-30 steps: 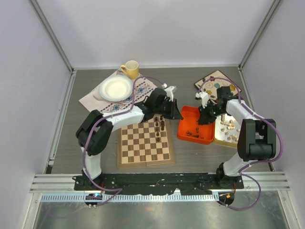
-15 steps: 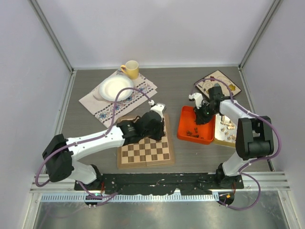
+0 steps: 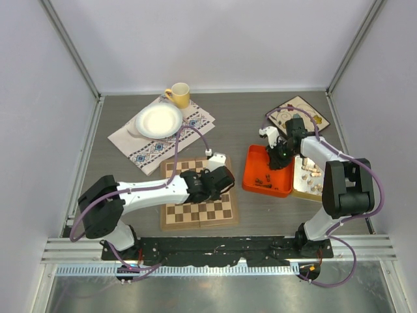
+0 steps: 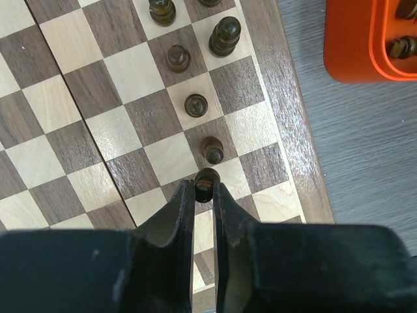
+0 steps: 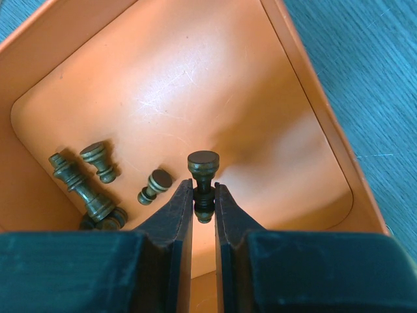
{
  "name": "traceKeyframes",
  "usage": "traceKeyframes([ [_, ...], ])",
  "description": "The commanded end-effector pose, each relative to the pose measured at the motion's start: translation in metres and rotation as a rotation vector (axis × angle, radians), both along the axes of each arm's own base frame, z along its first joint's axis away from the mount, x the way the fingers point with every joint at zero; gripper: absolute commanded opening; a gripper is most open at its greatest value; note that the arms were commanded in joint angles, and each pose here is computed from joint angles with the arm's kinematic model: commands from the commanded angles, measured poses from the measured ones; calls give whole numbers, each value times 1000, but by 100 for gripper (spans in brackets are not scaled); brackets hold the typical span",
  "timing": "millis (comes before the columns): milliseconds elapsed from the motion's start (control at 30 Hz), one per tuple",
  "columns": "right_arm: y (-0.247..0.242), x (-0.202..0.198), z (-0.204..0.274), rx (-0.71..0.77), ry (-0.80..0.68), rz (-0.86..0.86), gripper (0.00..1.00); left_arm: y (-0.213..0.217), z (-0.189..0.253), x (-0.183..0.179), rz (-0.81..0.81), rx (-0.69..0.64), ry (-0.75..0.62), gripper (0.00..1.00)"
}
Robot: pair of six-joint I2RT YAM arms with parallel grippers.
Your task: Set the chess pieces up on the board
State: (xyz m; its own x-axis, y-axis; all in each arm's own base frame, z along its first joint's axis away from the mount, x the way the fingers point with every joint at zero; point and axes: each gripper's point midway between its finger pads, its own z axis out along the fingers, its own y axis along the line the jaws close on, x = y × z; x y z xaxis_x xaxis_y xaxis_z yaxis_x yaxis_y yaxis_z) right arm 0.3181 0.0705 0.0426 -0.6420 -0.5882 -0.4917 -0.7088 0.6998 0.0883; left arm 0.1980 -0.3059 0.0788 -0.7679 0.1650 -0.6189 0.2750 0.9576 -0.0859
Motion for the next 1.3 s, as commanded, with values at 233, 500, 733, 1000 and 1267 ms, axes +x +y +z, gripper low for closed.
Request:
traceKeyframes([
  [233, 1, 8, 8, 8, -41, -7, 3, -16, 1, -1, 30, -53, 0, 9],
  [500, 1, 8, 7, 7, -38, -9, 3, -17, -3, -6, 29, -56, 17, 10],
  [733, 1, 8, 8, 9, -42, -6, 3, -15, -7, -9, 28, -29, 26, 11],
  [1000, 1, 8, 8, 9, -41, -5, 4, -20, -8, -8, 22, -31, 31, 13],
  [1267, 2, 8, 9, 10, -41, -2, 4, -21, -12, -9, 18, -18, 42, 16],
])
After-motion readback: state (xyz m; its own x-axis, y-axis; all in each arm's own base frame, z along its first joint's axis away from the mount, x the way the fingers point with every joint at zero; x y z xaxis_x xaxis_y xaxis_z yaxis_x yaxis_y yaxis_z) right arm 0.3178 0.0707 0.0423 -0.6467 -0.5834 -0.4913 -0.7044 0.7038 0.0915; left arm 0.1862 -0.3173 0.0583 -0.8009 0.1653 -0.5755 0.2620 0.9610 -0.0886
